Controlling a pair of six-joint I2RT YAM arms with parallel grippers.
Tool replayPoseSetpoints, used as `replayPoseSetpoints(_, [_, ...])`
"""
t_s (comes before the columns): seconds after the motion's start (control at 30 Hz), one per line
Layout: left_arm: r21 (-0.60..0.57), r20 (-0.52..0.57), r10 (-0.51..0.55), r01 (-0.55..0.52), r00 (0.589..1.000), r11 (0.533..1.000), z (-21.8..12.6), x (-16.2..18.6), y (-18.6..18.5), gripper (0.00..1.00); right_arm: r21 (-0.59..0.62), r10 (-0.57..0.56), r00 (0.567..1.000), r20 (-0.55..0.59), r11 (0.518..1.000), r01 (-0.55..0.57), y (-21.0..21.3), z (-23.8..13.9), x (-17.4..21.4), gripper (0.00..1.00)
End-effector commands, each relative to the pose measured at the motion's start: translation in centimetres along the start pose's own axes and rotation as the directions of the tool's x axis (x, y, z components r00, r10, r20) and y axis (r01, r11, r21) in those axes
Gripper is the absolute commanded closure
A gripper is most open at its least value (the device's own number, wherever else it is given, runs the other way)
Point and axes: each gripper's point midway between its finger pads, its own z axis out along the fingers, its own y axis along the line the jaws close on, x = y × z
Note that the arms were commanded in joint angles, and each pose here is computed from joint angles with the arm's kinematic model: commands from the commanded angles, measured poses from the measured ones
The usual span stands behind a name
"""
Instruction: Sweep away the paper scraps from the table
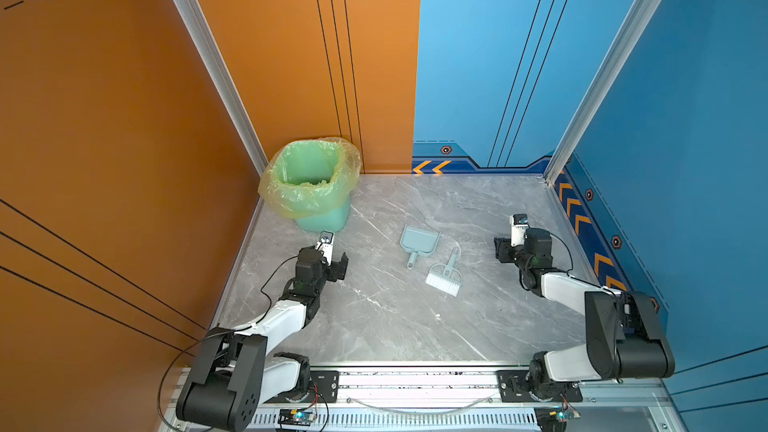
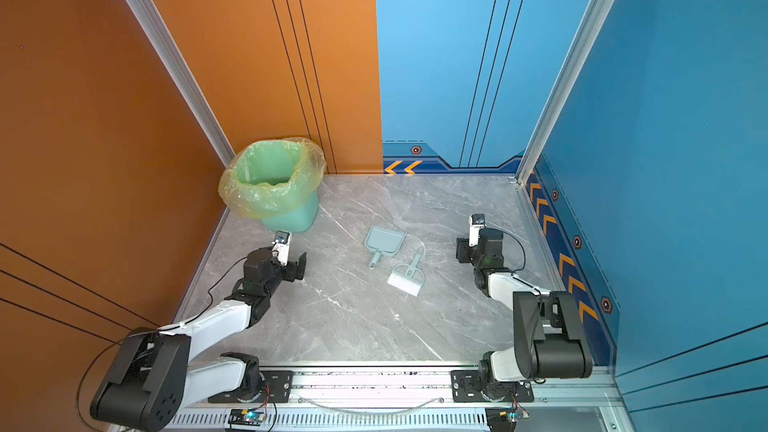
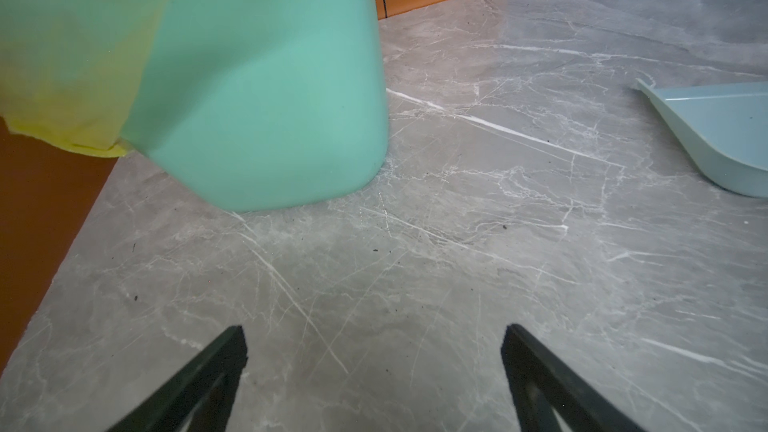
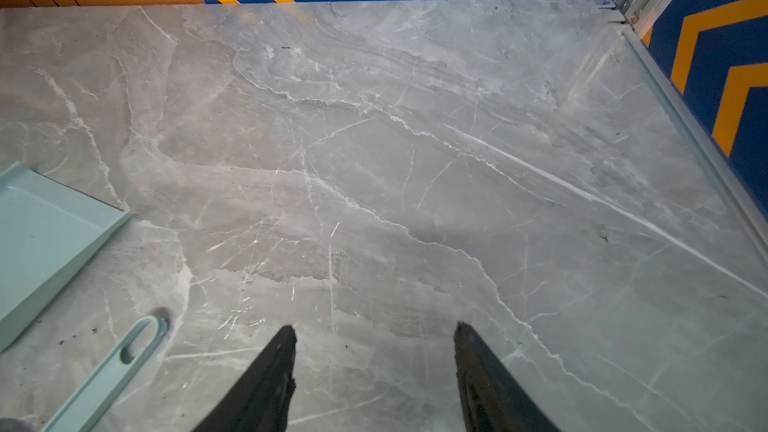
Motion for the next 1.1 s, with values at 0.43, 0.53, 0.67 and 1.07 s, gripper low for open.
replayPoseSetpoints(0.43, [0.04,0.035,0.012,-0.014,0.999,0.999,2.2,-2.1,-0.5,0.02,0.093,0.025,0.981,0.194,0.995,-0.043,-1.7,-0.3,-0.6,0.36])
replayPoseSetpoints(0.53, [0.041,0.036,0.014,-0.015,0.999,0.999,2.4,-2.3,-0.5,0.02,0.093,0.025,0.981,0.195,0.995,-0.043,-1.7,-0.4,-0.6,0.35])
replayPoseSetpoints(0.67, [0.034,0.065,-0.003,0.001,0.998,0.999,2.4,-2.6,-0.4,0.02,0.093,0.025,0.981,0.195,0.995,-0.043,-1.7,-0.3,-0.6,0.35])
replayPoseSetpoints(1.07, [0.015,0.079,-0.045,0.044,0.996,0.999,1.9,-2.5,0.2,0.02,0.094,0.025,0.981,0.194,0.995,-0.044,-1.8,-0.3,-0.6,0.34])
